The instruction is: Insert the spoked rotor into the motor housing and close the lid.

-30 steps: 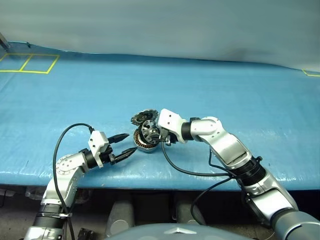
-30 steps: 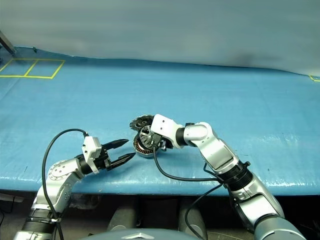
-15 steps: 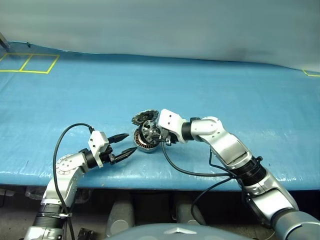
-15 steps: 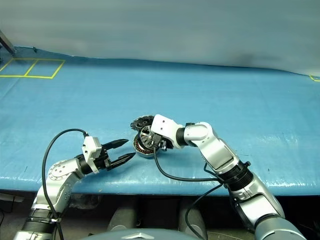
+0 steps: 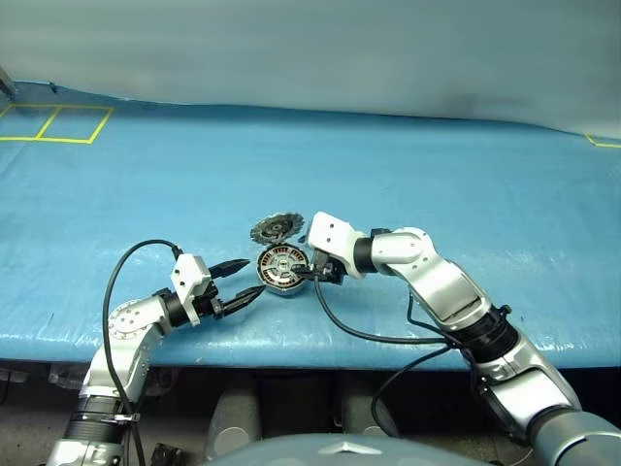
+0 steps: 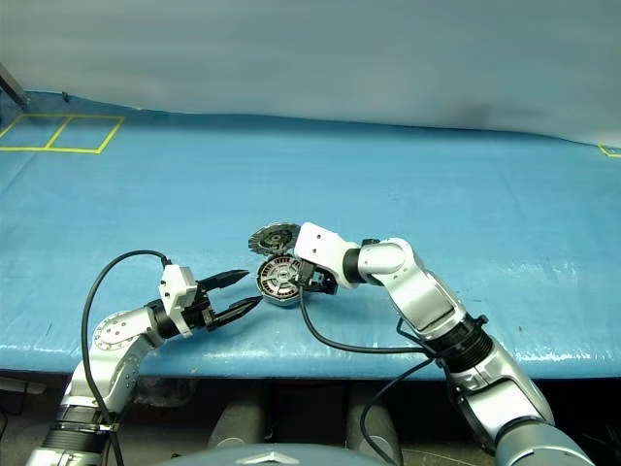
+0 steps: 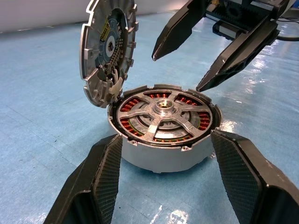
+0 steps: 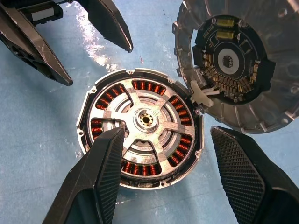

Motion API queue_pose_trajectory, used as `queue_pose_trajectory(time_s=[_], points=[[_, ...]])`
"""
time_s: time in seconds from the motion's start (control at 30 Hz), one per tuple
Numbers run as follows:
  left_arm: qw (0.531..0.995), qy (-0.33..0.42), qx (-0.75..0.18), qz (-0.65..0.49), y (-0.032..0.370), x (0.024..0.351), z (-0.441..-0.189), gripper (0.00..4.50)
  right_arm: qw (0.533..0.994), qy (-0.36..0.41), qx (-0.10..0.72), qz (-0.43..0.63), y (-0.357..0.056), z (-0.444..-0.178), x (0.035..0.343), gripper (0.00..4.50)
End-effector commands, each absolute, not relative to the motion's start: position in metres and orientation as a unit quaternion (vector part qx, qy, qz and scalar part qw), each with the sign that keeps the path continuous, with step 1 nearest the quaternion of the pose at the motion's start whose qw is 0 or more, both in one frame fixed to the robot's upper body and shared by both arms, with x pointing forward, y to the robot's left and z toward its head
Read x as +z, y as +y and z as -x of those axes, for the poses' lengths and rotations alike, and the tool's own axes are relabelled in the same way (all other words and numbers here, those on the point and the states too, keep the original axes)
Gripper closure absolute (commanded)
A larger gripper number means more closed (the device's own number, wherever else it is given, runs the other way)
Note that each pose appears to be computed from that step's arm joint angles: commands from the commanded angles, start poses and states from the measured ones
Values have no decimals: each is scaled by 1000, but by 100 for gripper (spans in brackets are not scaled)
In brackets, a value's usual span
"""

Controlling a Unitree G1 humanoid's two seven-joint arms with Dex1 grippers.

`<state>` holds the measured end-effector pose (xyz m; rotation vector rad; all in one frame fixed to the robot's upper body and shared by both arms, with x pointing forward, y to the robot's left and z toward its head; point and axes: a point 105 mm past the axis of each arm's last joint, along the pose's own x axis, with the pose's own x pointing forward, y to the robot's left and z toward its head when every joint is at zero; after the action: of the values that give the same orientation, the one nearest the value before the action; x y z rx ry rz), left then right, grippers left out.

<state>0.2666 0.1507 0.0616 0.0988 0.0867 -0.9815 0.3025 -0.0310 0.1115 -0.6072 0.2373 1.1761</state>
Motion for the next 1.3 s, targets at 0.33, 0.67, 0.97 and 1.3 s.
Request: queue_pose_trajectory(time_s=[0.33,0.67,0.97,1.3], points=[[880,25,-471,-58,153,70,-270,122,839,91,484,230,-47,-307,124,232],[879,23,-473,-57,150,70,-271,122,865,124,429,226,-72,-310,111,429],[885,11,-463,-52,153,76,-274,122,891,131,363,239,-89,-327,107,440],[929,-32,-369,7,195,122,-288,122,901,134,355,208,-93,-319,100,440]])
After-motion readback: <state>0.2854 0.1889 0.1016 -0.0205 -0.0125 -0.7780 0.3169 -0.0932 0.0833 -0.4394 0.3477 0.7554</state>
